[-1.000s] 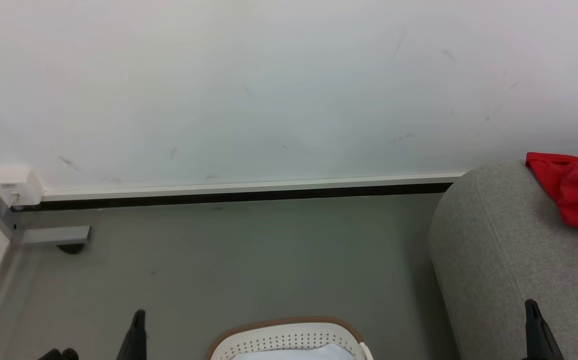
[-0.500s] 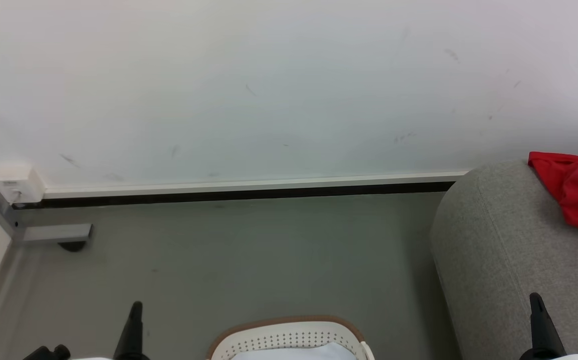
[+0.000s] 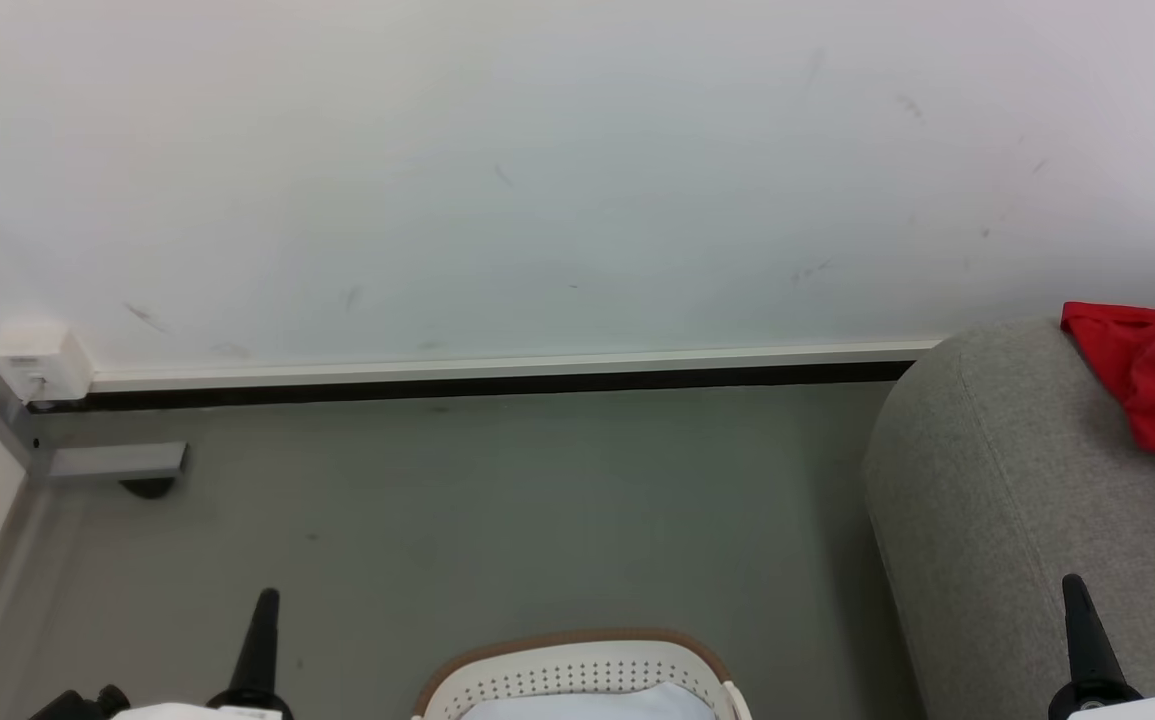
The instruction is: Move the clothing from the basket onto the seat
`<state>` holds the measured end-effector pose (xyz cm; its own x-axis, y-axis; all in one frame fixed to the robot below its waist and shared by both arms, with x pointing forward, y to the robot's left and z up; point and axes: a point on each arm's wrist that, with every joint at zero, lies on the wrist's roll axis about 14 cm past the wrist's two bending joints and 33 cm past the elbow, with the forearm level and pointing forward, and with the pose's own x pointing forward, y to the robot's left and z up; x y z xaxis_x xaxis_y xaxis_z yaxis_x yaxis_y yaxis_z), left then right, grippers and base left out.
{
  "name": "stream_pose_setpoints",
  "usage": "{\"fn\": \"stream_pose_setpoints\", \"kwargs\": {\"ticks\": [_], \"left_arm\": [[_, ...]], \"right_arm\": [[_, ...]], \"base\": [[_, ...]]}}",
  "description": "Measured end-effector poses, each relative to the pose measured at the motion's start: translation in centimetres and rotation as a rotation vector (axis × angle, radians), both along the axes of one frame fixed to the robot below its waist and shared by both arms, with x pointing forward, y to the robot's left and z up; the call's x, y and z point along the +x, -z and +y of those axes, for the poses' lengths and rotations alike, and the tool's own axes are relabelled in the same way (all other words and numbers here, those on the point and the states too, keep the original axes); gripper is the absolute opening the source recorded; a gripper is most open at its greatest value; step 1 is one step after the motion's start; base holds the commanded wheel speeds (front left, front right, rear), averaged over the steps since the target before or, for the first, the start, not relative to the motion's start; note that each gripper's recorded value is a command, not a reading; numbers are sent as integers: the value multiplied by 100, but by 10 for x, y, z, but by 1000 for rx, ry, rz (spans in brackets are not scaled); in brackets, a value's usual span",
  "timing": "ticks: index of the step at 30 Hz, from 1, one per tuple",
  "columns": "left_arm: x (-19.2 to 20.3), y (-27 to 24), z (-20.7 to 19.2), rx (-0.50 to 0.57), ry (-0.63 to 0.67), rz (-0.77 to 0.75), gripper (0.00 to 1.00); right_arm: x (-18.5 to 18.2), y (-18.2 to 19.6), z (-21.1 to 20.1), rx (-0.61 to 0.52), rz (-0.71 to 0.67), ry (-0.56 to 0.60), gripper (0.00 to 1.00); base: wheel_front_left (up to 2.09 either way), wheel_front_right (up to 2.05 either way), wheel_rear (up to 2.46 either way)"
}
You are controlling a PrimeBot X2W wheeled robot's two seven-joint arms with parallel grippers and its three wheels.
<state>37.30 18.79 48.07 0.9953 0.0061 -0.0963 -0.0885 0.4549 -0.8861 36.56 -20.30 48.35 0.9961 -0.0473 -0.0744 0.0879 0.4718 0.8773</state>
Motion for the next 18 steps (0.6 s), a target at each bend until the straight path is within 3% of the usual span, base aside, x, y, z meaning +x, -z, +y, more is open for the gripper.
{"fn": "stream_pose_setpoints", "kwargs": {"ticks": [18], "left_arm": [[6, -7, 4, -165, -10, -22, 0]], "right_arm": [[7, -5, 0, 176, -18, -1, 0]], "base": [[0, 0, 0]]}}
